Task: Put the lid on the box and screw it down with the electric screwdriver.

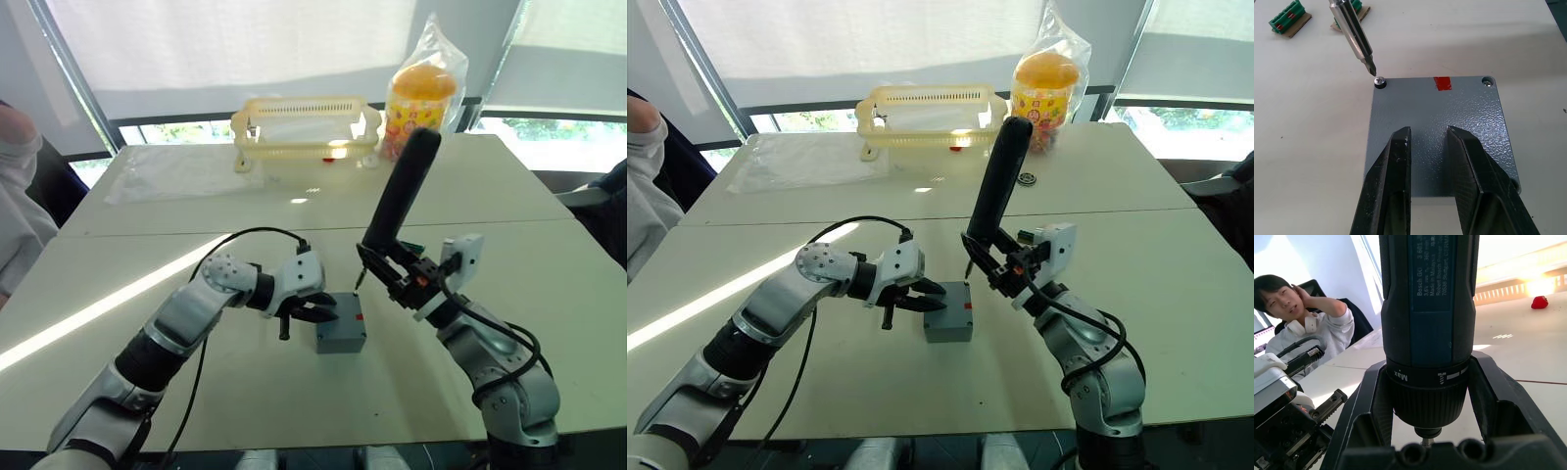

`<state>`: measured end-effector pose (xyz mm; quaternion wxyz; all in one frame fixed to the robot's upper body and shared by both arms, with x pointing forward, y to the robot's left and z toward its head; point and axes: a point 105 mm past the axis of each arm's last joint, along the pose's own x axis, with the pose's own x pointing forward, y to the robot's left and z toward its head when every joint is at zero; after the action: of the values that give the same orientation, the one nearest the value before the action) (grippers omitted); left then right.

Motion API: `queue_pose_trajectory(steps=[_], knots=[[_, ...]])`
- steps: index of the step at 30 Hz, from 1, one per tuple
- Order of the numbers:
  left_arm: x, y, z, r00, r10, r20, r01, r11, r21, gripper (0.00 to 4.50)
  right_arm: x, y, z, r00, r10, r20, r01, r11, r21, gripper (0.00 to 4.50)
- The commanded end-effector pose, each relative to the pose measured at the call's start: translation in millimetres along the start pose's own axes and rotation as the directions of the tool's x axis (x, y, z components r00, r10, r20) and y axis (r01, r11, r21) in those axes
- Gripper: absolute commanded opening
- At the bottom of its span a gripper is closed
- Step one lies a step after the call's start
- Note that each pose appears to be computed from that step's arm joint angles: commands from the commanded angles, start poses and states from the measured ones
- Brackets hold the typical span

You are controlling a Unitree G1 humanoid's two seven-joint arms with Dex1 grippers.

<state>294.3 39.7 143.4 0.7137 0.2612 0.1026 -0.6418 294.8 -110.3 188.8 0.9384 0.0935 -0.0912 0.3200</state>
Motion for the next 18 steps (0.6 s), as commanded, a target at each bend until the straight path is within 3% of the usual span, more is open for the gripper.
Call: queue_pose_trajectory(steps=[1,18], knots=[[3,-4,-1,1.0,-0.01,-0.009,0.01,1.0,0.002,1.13,1,7,14,0.998,0.028,0.062,-0.026,0.999,-0.035,1.73],[3,-3,-1,1.0,-0.005,-0.011,0.005,1.0,0.005,1.13,-2,3,0,1.0,0.017,0.016,-0.016,0.998,-0.065,1.73]])
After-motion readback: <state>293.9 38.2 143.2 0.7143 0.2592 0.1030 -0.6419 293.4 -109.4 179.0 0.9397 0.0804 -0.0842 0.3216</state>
